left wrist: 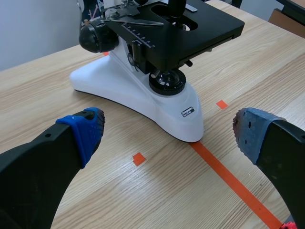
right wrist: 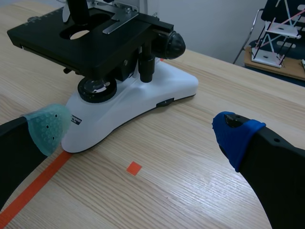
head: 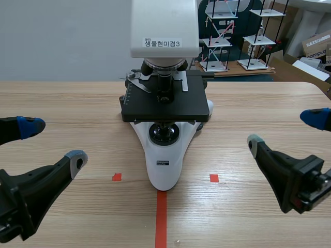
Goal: Point at the eyepiece
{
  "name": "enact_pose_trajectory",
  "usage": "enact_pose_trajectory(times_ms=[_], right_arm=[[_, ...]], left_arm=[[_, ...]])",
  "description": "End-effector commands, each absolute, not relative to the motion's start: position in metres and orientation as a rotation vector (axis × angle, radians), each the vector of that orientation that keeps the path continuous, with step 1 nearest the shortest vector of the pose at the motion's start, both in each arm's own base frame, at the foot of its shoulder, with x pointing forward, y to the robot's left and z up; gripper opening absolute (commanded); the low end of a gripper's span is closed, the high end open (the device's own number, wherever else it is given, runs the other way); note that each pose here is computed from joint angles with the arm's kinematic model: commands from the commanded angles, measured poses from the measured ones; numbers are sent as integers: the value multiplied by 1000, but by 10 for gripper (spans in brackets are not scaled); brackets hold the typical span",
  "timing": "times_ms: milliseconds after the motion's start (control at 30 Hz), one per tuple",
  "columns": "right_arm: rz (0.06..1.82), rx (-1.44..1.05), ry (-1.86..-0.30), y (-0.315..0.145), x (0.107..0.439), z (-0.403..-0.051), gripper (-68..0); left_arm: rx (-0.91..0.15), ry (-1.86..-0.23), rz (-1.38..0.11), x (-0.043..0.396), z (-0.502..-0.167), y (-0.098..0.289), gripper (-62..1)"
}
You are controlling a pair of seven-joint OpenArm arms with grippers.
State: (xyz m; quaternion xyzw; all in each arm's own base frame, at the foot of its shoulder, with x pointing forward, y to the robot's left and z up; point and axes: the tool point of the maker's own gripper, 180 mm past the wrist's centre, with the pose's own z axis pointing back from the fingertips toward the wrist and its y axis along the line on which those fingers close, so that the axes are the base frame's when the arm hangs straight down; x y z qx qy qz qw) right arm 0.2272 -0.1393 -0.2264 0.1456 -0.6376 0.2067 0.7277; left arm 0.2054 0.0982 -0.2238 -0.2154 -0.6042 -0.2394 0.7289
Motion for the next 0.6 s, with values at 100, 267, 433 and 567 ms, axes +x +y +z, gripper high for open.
enact_pose_trajectory(times_ms=[100, 267, 433, 567], right_arm=[[467, 316, -1434, -140, 230, -217, -4], [464, 312, -1435, -141, 231, -217, -4], [463, 310, -1435, -141, 231, -217, -4], [466, 310, -1444, -141, 231, -215, -4]], left_arm=[[-498, -1355, -523, 204, -215, 93, -39], [-498, -1355, -523, 204, -215, 93, -39], [-498, -1355, -523, 204, -215, 93, -39], [-498, -1355, -523, 204, -215, 93, -39]])
